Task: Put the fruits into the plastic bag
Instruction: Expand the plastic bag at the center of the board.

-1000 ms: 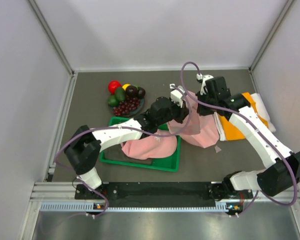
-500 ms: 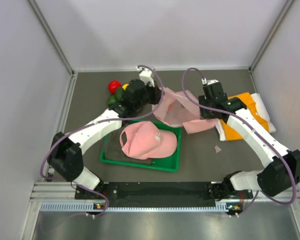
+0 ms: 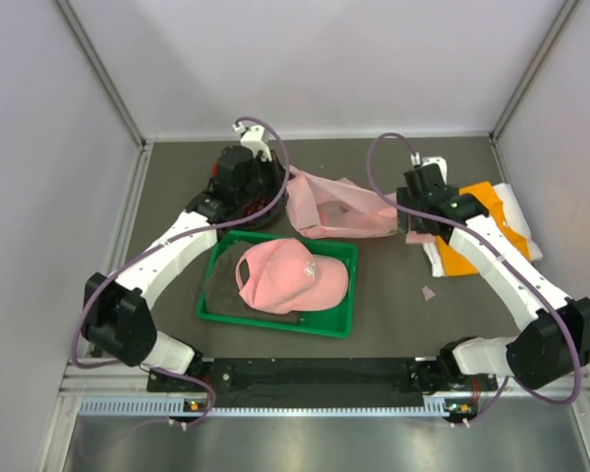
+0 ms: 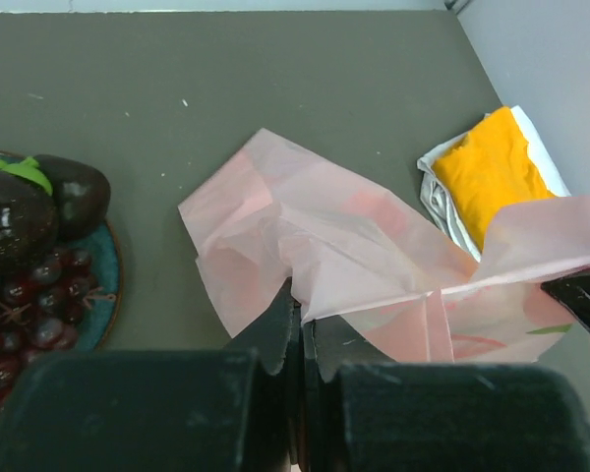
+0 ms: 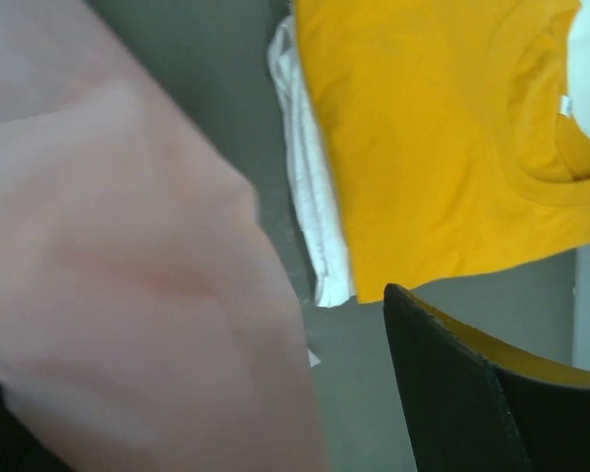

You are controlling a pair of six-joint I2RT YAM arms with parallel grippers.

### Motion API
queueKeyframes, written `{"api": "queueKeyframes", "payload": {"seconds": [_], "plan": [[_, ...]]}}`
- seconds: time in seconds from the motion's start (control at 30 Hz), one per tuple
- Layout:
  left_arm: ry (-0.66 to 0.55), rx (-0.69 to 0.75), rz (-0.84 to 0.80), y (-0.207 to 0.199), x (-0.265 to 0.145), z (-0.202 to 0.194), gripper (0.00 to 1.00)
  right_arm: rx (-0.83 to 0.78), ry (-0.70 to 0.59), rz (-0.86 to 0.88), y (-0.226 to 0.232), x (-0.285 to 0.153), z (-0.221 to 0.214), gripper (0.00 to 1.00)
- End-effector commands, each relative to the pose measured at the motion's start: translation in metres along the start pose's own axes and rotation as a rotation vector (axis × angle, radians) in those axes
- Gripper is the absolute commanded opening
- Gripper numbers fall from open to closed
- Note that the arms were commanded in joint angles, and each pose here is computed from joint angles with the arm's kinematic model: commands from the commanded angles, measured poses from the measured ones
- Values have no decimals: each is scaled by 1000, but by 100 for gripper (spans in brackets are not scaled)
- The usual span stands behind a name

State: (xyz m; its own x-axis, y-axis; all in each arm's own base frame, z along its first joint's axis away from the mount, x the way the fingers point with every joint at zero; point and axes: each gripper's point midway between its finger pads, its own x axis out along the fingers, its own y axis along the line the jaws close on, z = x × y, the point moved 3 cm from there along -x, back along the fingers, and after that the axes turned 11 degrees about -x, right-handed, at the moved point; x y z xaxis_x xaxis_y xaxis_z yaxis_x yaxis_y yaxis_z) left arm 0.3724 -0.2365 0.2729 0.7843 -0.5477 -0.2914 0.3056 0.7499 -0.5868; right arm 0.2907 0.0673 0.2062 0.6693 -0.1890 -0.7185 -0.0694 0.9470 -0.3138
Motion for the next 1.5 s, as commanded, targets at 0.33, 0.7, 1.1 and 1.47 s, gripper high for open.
{"api": "queueKeyframes", "payload": {"seconds": [0.33, 0.7, 1.1, 1.47], "plan": [[13, -84, -183, -27, -8, 8, 0, 125, -197, 361, -1, -57, 21, 84], [126, -94, -239, -50, 5, -20, 0, 182, -521, 661, -2, -186, 49, 81], [159, -115, -275, -64, -4, -24, 0, 84, -364, 1044, 151, -146, 51, 66], [186, -124, -372, -81, -18, -22, 0, 134, -284, 643, 180, -32, 41, 57]]}}
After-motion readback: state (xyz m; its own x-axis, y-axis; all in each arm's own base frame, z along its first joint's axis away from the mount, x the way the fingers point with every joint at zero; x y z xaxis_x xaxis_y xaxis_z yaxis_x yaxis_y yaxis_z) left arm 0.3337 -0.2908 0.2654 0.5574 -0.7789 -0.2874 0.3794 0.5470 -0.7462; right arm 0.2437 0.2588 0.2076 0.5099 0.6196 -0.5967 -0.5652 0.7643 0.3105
